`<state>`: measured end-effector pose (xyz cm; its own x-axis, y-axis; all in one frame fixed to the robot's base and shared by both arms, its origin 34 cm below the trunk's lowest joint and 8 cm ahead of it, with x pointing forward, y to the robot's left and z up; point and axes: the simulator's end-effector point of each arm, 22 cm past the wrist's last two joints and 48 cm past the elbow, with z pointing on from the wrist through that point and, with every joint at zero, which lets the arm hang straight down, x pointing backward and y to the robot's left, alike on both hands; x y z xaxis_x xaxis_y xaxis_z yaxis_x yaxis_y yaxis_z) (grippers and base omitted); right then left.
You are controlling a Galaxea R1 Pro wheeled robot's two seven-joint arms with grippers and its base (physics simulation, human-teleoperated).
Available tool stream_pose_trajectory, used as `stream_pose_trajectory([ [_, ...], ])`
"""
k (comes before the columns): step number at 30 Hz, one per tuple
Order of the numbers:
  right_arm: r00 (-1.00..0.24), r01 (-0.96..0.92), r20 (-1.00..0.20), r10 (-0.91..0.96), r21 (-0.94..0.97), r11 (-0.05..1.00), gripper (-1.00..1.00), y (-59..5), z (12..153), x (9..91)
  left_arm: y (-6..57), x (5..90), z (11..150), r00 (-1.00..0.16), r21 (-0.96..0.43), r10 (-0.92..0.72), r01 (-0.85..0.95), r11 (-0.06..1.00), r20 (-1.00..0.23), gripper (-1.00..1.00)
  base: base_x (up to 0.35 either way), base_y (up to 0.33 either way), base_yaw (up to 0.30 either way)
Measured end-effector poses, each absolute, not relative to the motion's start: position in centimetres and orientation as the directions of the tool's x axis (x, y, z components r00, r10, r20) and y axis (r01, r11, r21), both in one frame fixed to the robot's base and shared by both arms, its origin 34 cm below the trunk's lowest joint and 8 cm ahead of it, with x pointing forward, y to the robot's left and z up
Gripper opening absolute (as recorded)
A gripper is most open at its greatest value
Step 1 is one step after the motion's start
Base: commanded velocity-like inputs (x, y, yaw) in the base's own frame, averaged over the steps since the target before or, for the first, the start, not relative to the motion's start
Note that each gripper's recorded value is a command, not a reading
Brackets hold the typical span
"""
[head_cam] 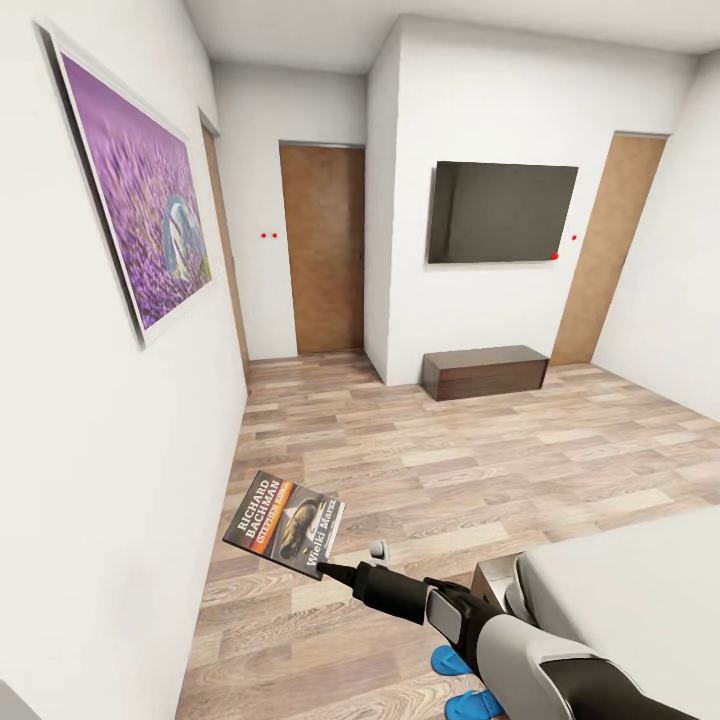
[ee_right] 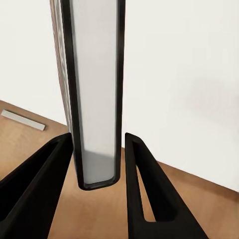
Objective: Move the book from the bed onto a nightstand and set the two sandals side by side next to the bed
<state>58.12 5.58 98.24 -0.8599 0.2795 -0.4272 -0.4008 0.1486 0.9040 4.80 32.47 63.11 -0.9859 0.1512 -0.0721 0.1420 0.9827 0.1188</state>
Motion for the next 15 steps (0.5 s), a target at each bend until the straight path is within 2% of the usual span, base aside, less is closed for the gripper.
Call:
stream_pose_trajectory([
  [15, -0.860, -0.402, -0.429, 0.277, 0.903, 0.150, -1.00, 5.60, 98.22, 58.10, 32.47, 4.80, 63.11, -0.986, 0.119, 0.151, 0.142, 0.983, -0.072, 1.00, 0.000, 0.000, 0.000],
])
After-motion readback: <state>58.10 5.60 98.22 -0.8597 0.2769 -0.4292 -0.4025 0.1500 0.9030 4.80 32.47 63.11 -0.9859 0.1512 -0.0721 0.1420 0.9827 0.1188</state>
